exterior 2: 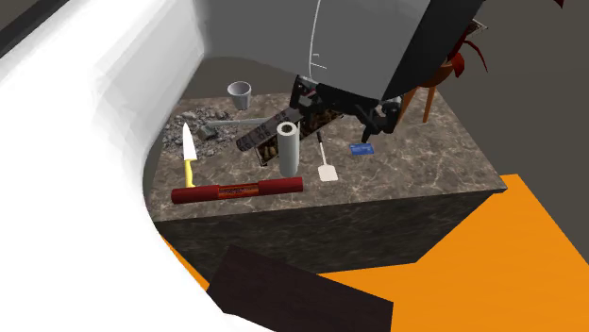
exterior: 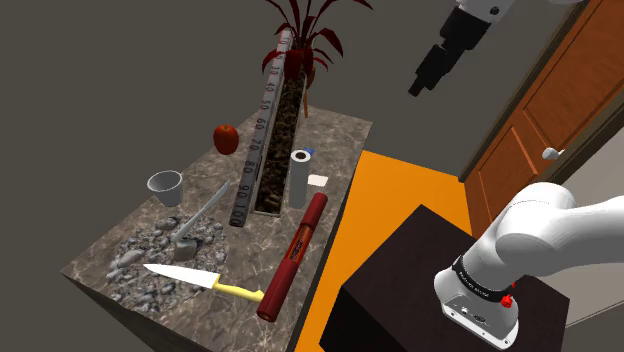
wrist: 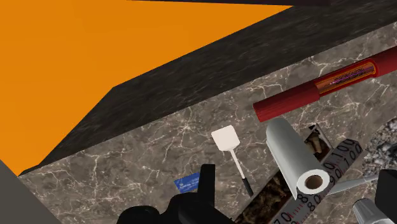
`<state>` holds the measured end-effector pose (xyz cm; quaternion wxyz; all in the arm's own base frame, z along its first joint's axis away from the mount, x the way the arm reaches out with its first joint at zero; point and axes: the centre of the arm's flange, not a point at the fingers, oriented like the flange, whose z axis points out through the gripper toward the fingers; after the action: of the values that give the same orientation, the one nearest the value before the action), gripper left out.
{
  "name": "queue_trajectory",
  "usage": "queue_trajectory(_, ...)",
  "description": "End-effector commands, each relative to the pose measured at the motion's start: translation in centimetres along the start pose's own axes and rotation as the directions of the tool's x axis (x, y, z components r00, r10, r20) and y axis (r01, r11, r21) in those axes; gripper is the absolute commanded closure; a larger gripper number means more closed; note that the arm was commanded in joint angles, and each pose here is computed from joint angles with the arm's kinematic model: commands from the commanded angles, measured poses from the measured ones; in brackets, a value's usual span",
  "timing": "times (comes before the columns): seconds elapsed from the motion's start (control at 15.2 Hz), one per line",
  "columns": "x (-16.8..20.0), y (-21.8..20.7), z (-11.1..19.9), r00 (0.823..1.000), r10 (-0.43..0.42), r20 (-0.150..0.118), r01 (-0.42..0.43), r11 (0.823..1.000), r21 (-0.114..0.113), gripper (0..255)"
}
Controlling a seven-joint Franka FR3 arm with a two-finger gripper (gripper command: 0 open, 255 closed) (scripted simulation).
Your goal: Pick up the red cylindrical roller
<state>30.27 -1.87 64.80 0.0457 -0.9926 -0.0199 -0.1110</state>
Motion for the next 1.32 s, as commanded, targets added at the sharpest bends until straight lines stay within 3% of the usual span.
queue_trajectory(0.0, 0.0, 0.0, 0.0, 1.000, 0.000, 0.000, 0.000, 1.000, 0.000, 0)
queue_trajectory(0.26, -1.0, -2.9, 4.4, 0.994, 0.110, 0.011, -0.110, 0.994, -0.014, 0)
queue_trajectory(0.59, -1.9, -6.6, 9.8, 0.969, 0.245, 0.022, -0.244, 0.969, -0.034, 0)
queue_trajectory(0.92, -2.4, -10.4, 15.4, 0.926, 0.376, 0.030, -0.374, 0.926, -0.055, 0)
queue_trajectory(1.25, -2.5, -14.0, 21.0, 0.865, 0.500, 0.036, -0.496, 0.865, -0.077, 0)
